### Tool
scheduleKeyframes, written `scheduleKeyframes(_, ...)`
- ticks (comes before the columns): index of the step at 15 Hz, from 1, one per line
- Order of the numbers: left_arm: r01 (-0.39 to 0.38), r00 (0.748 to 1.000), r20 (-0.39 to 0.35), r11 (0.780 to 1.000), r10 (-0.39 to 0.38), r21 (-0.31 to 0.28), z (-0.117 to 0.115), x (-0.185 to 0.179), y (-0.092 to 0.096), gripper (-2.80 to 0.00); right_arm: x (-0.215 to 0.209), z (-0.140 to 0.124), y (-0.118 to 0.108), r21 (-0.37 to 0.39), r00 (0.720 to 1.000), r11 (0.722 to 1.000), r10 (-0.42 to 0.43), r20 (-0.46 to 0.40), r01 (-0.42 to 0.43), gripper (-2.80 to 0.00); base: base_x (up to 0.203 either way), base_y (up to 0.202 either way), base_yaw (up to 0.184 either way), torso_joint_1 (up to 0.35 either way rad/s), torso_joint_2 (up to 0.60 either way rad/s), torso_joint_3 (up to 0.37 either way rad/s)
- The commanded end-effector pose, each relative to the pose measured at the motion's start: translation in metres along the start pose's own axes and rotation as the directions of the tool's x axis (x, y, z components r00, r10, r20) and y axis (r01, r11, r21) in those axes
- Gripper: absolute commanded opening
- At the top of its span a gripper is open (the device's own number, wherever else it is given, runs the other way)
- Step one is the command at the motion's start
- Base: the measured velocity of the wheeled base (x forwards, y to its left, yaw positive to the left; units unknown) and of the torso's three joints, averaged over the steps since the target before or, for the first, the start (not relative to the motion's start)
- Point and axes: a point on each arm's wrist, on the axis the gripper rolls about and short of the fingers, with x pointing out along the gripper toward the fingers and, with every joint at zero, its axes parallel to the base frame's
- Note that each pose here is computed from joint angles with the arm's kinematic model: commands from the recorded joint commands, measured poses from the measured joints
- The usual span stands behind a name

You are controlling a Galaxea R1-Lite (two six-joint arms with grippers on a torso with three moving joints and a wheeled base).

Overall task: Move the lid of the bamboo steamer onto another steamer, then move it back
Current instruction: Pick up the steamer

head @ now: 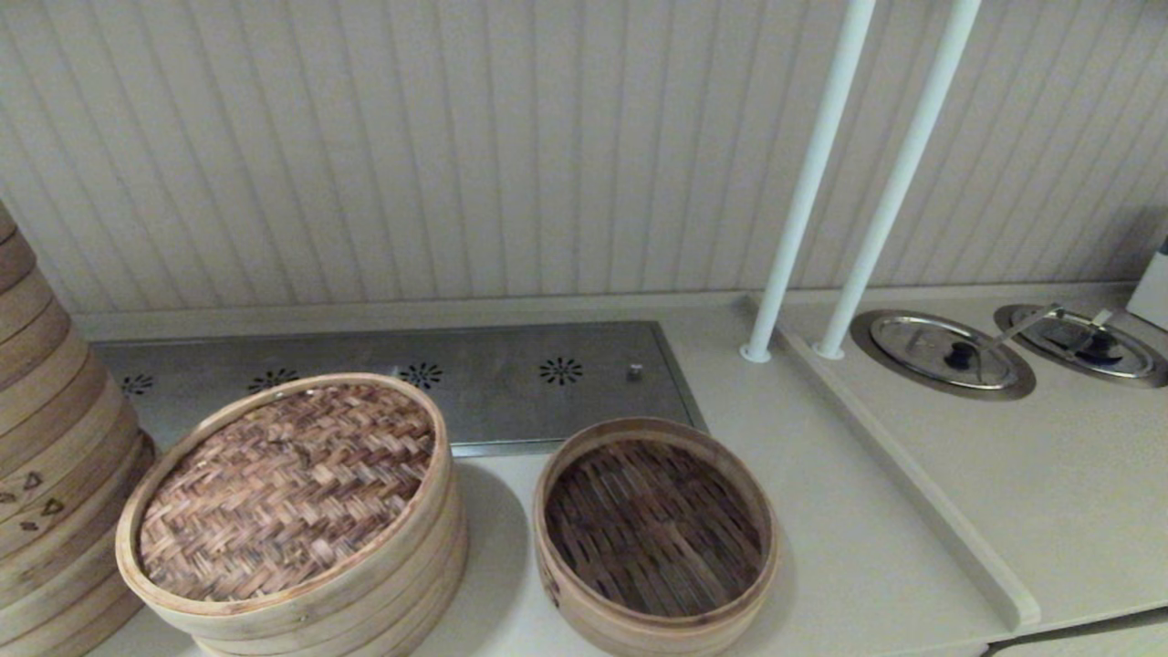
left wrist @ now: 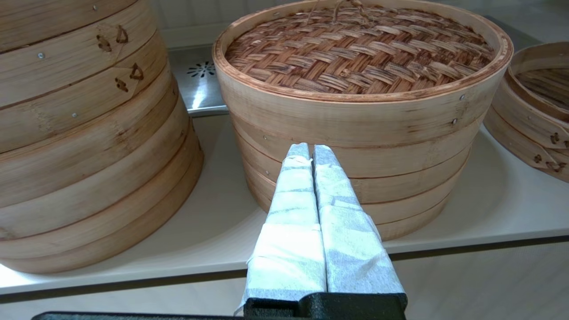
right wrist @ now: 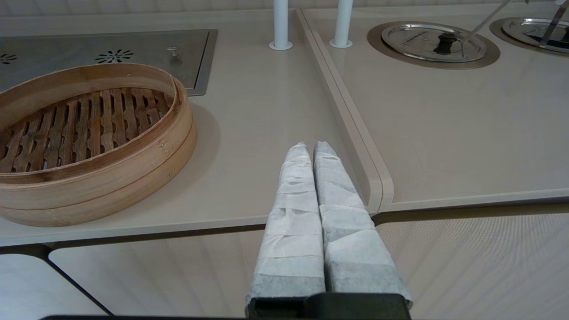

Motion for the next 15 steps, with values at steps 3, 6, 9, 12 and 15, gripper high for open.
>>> scheduleKeyframes(3, -0.001, 1.0, 0.007, 1.0, 0.001, 0.003, 0.0, 0.0, 0.0, -2.8, 0.0, -0.001, 0.0, -0.001, 1.0, 1.0, 0.001, -0.006, -0.001, -2.8, 0.0, 0.0, 0.0, 0.0, 0.0, 0.0)
scheduleKeyframes(6, 0.001, 1.0, -0.015, 1.0, -0.001, 0.002, 0.0, -0.001, 0.0, -2.8, 0.0, -0.001, 0.0, -0.001, 1.0, 1.0, -0.001, -0.003, 0.001, -2.8, 0.0, 0.0, 0.0, 0.0, 0.0, 0.0)
scheduleKeyframes(9, 0.001, 1.0, 0.008, 1.0, -0.001, -0.006, 0.03, -0.012, 0.003, -2.8, 0.0, -0.001, 0.0, -0.001, 1.0, 1.0, -0.001, -0.003, 0.001, -2.8, 0.0, 0.0, 0.0, 0.0, 0.0, 0.0)
scheduleKeyframes(12, 0.008, 1.0, -0.012, 0.999, -0.009, -0.046, 0.082, -0.021, 0.007, -2.8, 0.0, -0.001, 0.0, -0.001, 1.0, 1.0, -0.001, -0.003, 0.001, -2.8, 0.0, 0.0, 0.0, 0.0, 0.0, 0.0)
scheduleKeyframes(15, 0.008, 0.988, -0.156, 0.996, -0.022, -0.089, 0.126, 0.002, 0.012, -2.8, 0.0, -0.001, 0.0, -0.001, 1.0, 1.0, -0.001, -0.003, 0.001, -2.8, 0.0, 0.0, 0.0, 0.0, 0.0, 0.0)
